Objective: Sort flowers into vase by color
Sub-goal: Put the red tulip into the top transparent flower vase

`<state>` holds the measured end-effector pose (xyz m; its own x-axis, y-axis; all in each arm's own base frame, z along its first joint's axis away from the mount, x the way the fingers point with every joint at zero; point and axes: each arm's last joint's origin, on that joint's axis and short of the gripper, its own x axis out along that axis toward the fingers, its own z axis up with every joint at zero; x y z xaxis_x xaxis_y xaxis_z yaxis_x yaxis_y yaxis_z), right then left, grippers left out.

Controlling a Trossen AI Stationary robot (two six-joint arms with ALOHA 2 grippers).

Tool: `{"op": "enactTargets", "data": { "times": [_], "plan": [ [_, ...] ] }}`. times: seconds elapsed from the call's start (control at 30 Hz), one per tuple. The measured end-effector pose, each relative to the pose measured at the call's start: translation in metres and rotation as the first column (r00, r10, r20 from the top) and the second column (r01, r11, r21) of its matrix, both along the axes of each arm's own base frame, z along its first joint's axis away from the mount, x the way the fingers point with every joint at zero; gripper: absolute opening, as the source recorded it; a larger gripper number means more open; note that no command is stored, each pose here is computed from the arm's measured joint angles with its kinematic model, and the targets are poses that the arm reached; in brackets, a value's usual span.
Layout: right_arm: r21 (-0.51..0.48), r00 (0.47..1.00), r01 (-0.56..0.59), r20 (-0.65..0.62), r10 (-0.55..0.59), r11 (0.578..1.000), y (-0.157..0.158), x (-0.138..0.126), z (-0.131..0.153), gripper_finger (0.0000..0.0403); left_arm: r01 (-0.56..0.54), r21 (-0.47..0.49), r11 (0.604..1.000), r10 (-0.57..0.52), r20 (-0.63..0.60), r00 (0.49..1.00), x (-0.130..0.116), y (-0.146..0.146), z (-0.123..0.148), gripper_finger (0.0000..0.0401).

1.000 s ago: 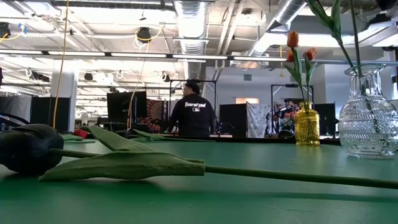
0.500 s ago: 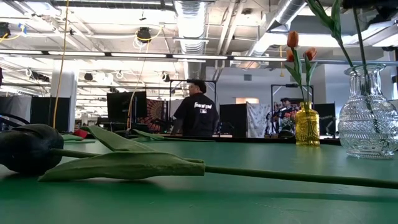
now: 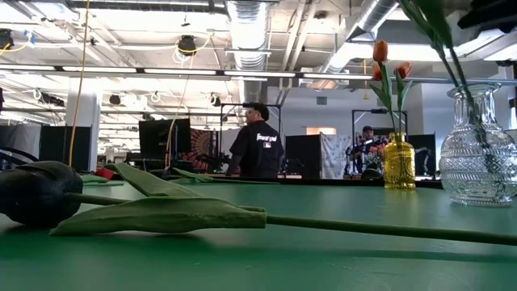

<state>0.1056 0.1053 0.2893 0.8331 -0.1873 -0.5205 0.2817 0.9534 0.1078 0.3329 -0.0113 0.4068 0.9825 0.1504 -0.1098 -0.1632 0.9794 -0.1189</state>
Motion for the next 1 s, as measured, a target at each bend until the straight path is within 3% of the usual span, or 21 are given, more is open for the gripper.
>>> {"op": "enactTargets", "data": {
  "times": [0.27,0.47,0.7,0.83,0.93,1.0],
  "plan": [
    [0.198,0.978,-0.086,-0.173,0.121,0.976,-0.003,0.004,0.014,0.0238,-0.007,-0.021,1.0,0.003,-0.188,0.982,-0.004,0.0,-0.018,0.0194],
    [0.36,0.959,-0.105,-0.209,0.19,0.927,-0.003,0.006,0.03,0.0238,-0.112,-0.123,0.986,0.05,-0.425,0.904,-0.015,0.007,-0.042,0.0194],
    [0.564,0.951,-0.099,-0.189,0.245,0.82,0.005,0.007,0.041,0.0231,-0.269,-0.103,0.958,0.13,-0.678,0.724,-0.036,0.02,-0.065,0.0194],
    [0.631,0.945,-0.115,-0.168,0.28,0.767,0.015,0.01,0.043,0.023,-0.364,-0.029,0.931,0.197,-0.798,0.569,-0.053,0.024,-0.077,0.0192],
    [0.647,0.941,-0.125,-0.164,0.297,0.752,0.022,0.014,0.041,0.023,-0.441,0.058,0.895,0.269,-0.861,0.432,-0.067,0.029,-0.086,0.0187],
    [0.648,0.939,-0.124,-0.169,0.3,0.752,0.027,0.018,0.039,0.023,-0.488,0.09,0.868,0.302,-0.876,0.376,-0.075,0.032,-0.092,0.0185]
  ]
}}
